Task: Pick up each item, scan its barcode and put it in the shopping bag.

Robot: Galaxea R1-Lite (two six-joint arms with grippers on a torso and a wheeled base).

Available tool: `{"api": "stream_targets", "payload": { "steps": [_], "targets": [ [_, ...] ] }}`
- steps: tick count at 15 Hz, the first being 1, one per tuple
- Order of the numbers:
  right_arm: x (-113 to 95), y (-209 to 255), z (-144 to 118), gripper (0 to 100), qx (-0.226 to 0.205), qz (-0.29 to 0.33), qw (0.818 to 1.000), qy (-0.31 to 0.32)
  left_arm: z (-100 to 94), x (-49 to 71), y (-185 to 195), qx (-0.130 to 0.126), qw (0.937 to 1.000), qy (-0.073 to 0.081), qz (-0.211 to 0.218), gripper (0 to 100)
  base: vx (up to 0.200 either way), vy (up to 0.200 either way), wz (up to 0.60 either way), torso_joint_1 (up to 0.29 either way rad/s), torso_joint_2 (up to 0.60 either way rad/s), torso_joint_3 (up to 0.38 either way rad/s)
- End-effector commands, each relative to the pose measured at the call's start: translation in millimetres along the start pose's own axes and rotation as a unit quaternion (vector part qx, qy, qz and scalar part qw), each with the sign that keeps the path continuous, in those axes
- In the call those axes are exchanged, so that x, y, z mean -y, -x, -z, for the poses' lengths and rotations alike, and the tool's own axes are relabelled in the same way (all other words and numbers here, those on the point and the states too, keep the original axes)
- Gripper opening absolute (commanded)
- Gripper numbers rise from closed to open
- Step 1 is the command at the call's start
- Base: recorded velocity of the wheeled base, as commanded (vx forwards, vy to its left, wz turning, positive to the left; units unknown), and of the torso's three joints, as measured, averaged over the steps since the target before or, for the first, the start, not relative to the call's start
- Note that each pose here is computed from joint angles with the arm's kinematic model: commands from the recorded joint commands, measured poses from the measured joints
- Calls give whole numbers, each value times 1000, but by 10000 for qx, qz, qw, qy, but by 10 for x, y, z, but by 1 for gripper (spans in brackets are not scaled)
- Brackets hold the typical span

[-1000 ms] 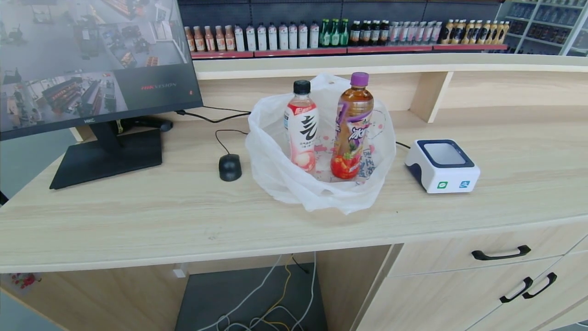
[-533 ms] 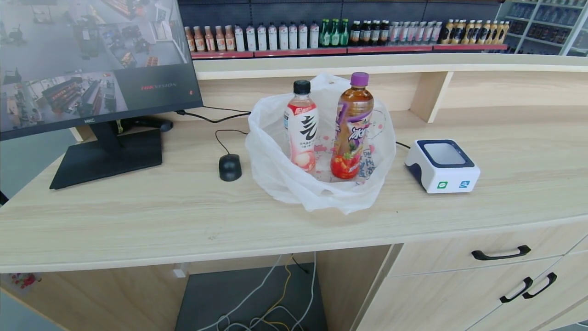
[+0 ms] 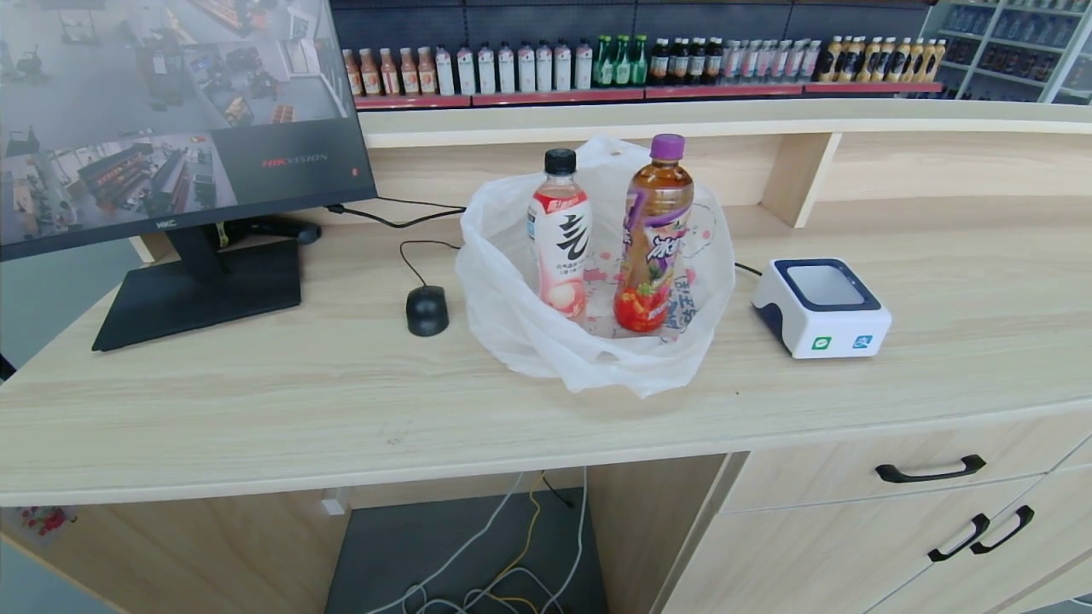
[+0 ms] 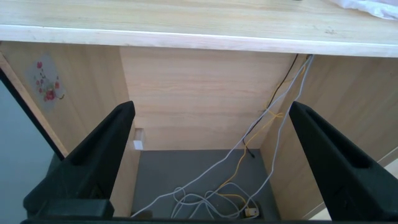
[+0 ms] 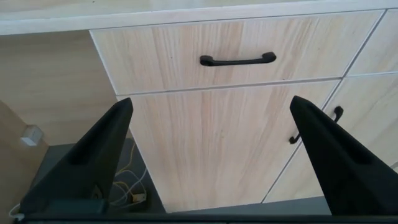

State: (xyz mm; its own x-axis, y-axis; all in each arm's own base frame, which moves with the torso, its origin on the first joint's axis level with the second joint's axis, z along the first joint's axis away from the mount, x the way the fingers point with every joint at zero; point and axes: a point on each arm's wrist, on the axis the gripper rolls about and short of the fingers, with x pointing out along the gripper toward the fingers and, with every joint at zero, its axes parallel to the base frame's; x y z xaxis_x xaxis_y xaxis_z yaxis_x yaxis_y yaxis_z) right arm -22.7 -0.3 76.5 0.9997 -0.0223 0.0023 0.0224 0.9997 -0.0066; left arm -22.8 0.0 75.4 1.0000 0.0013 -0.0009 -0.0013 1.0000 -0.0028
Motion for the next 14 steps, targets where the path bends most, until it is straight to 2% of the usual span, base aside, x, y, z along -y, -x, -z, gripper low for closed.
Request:
{"api": "stream_targets", "payload": {
  "steps": [1,3,8,14],
  "targets": [
    [0,3,1,100,19,11,10000,-10,0,0,0,4,10000,2,-1,100,-200,0,0,2,2,2],
    [1,3,1,100,19,3,10000,-26,0,0,0,4,10000,9,-1,100,-200,0,0,2,2,2],
    [1,3,1,100,19,3,10000,-18,1,0,0,-3,10000,-6,-1,100,0,0,0,0,0,0],
    [1,3,1,100,19,3,10000,-18,1,0,0,-3,10000,9,-1,100,0,-200,0,1,2,2]
  ]
}}
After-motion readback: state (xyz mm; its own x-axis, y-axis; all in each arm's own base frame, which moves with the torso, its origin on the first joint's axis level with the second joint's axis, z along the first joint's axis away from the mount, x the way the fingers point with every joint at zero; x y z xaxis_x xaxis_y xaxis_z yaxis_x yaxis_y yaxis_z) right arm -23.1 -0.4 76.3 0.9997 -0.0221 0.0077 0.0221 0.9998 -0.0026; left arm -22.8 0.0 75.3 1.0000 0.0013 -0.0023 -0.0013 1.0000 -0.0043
